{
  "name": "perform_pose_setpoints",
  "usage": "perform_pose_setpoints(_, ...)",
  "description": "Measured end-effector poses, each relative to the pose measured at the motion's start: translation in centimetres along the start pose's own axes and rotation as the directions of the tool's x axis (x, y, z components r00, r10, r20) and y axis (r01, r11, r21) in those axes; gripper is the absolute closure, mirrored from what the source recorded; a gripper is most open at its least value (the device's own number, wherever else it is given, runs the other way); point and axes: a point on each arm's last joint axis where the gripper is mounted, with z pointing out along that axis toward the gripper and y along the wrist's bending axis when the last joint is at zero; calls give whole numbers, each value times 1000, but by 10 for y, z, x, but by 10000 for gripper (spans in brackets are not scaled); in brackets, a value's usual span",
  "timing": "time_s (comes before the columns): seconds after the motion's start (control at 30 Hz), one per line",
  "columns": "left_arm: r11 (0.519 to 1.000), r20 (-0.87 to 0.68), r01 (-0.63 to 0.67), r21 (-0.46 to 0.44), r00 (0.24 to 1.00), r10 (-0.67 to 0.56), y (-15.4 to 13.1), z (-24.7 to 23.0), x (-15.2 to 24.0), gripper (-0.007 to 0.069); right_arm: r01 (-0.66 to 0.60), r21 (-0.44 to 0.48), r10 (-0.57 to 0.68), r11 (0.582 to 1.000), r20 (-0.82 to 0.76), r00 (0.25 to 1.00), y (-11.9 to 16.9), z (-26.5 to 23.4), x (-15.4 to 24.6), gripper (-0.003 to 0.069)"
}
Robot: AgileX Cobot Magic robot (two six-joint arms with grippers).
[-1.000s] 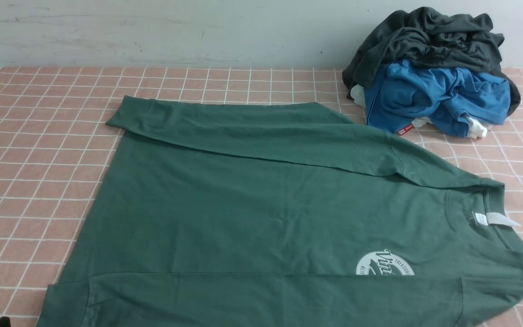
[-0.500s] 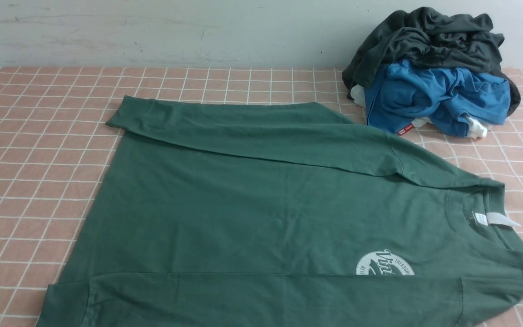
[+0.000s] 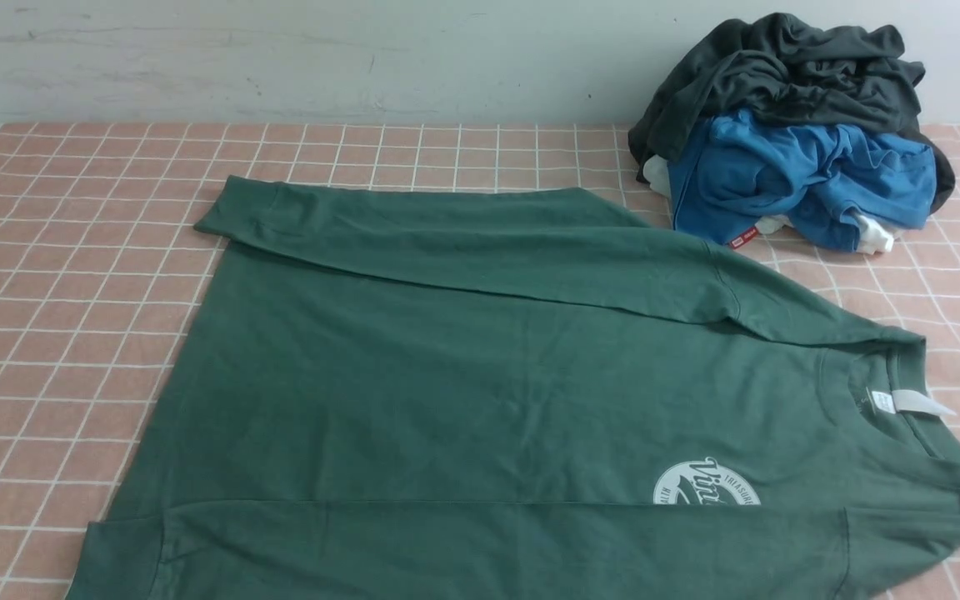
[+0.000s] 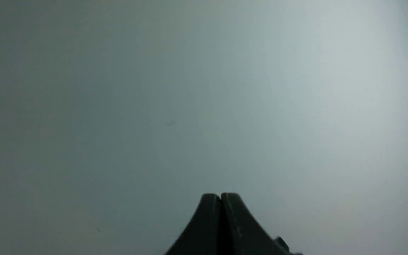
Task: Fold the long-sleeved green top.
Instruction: Use the left arm to clamp the cuff closest to it
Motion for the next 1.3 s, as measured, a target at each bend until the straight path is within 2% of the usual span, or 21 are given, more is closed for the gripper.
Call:
perform_pose_setpoints(0.07,1000,-157,-6,-7,988,5,0,25,6,620,28,56,-17,998,-187,982,-4,21,3,673)
perform_pose_setpoints(0.1,1000,-182,-5,-7,983,3,0,28,7,620,31,60,-18,998,-203,979,-4,23,2,673)
perform_pose_setpoints(0.17,1000,-416,7,-10,909,-10,0,52,34,620,60,104,-7,993,-451,892,-9,43,26,673)
perform_pose_setpoints(0.23,1000,-594,28,-10,804,-28,-2,62,60,620,67,102,18,993,-666,746,-8,53,53,673)
perform_pose_setpoints(0.27,999,-707,40,-14,706,-39,-4,66,78,620,56,75,22,996,-769,639,-4,56,69,673)
perform_pose_setpoints(0.3,999,-721,45,-16,692,-43,-4,67,80,620,63,57,7,996,-797,603,-2,57,74,673)
perform_pose_setpoints(0.33,998,-797,54,-23,602,-51,-5,69,94,620,51,-18,-40,999,-874,484,5,58,90,673)
perform_pose_setpoints(0.37,998,-843,54,-29,536,-53,-5,71,104,620,30,-97,-101,995,-909,404,14,59,101,673)
perform_pose_setpoints(0.4,998,-872,51,-33,487,-54,-5,73,112,620,8,-164,-156,986,-921,357,21,60,108,673)
perform_pose_setpoints(0.43,998,-878,51,-34,475,-54,-5,73,114,619,4,-177,-168,984,-921,350,22,61,109,673)
perform_pose_setpoints(0.47,998,-911,46,-39,408,-54,-5,77,125,610,-36,-272,-248,962,-918,309,33,63,118,673)
perform_pose_setpoints(0.5,998,-920,44,-40,388,-54,-5,77,128,605,-45,-292,-266,955,-915,303,35,63,120,673)
perform_pose_setpoints(0.6,998,-965,32,-50,257,-56,-4,85,153,529,-103,-409,-365,907,-883,295,52,68,133,673)
perform_pose_setpoints(0.67,998,-981,23,-58,185,-61,-3,91,172,447,-121,-455,-403,882,-862,309,60,72,140,673)
perform_pose_setpoints(0.73,996,-987,14,-91,134,-92,1,99,192,358,-140,-473,-413,870,-853,317,64,75,145,673)
perform_pose_setpoints(0.8,993,-986,8,-120,115,-120,5,104,202,312,-153,-474,-411,867,-855,317,66,76,147,673)
perform_pose_setpoints(0.83,984,-980,-5,-181,82,-180,16,111,214,259,-166,-479,-412,862,-853,320,68,76,147,673)
perform_pose_setpoints(0.9,971,-970,-11,-240,47,-239,26,116,224,236,-177,-481,-410,858,-852,327,69,76,147,673)
perform_pose_setpoints(1.03,954,-954,-10,-299,5,-299,36,122,236,246,-189,-475,-398,860,-854,334,70,76,146,673)
perform_pose_setpoints(1.13,948,-948,-2,-317,-25,-317,36,123,246,300,-190,-474,-395,860,-854,339,70,77,146,673)
perform_pose_setpoints(1.3,946,-946,2,-324,-13,-324,37,127,251,530,-190,-473,-393,860,-853,343,70,77,146,673)
